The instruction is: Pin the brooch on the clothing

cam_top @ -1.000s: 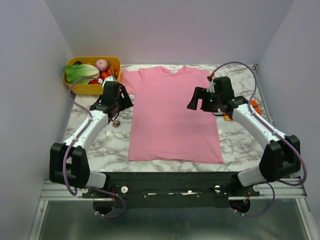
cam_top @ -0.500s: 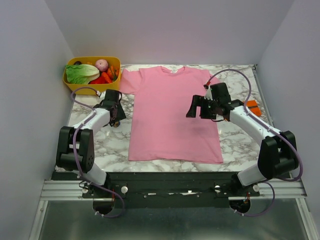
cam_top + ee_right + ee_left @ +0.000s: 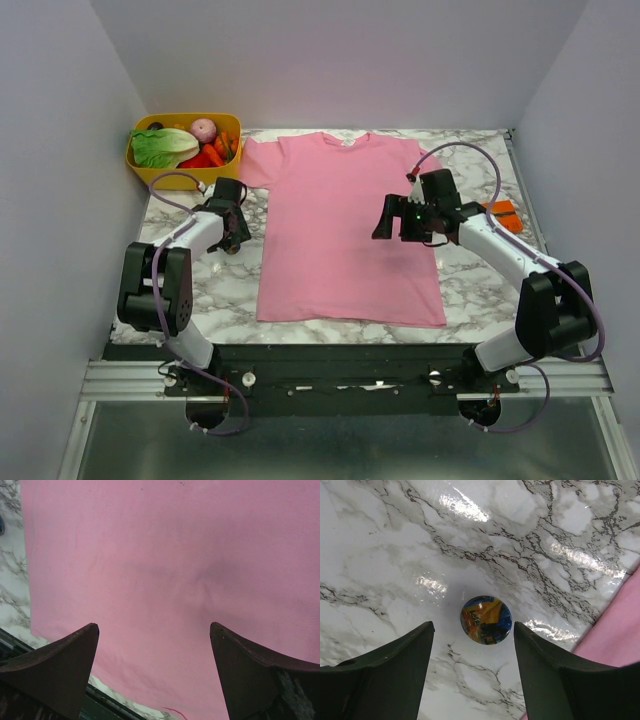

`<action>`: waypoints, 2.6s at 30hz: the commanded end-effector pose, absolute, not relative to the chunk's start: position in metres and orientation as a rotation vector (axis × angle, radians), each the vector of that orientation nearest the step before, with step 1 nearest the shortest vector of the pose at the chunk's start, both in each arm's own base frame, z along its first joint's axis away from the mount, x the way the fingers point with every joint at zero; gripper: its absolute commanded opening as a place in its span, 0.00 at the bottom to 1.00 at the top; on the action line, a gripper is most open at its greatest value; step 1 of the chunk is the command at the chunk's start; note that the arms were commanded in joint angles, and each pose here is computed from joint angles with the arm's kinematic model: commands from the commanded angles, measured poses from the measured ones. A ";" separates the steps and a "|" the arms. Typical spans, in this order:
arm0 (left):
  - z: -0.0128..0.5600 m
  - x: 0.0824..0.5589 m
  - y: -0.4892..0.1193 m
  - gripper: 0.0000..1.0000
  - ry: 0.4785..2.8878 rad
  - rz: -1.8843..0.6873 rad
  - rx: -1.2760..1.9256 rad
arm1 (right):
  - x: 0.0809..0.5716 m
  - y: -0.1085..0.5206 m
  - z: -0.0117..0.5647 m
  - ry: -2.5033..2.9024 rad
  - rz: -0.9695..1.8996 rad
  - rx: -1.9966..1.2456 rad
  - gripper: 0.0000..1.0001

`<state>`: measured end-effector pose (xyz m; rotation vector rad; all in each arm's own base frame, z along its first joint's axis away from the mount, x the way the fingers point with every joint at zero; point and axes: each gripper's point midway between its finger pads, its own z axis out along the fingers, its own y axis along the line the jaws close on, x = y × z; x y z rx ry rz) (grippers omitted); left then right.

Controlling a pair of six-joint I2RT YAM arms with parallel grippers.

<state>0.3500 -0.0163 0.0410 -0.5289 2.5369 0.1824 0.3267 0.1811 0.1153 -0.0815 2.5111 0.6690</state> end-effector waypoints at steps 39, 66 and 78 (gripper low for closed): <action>0.005 0.338 -0.017 0.31 2.645 0.400 -0.393 | 0.325 0.181 0.117 2.488 0.680 -0.143 1.00; 0.053 0.336 -0.013 0.59 2.524 0.362 -0.462 | 0.325 0.187 0.120 2.485 0.700 -0.172 1.00; 0.055 0.344 -0.001 0.62 2.473 0.214 -0.578 | 0.333 0.304 0.147 2.360 1.008 -0.474 1.00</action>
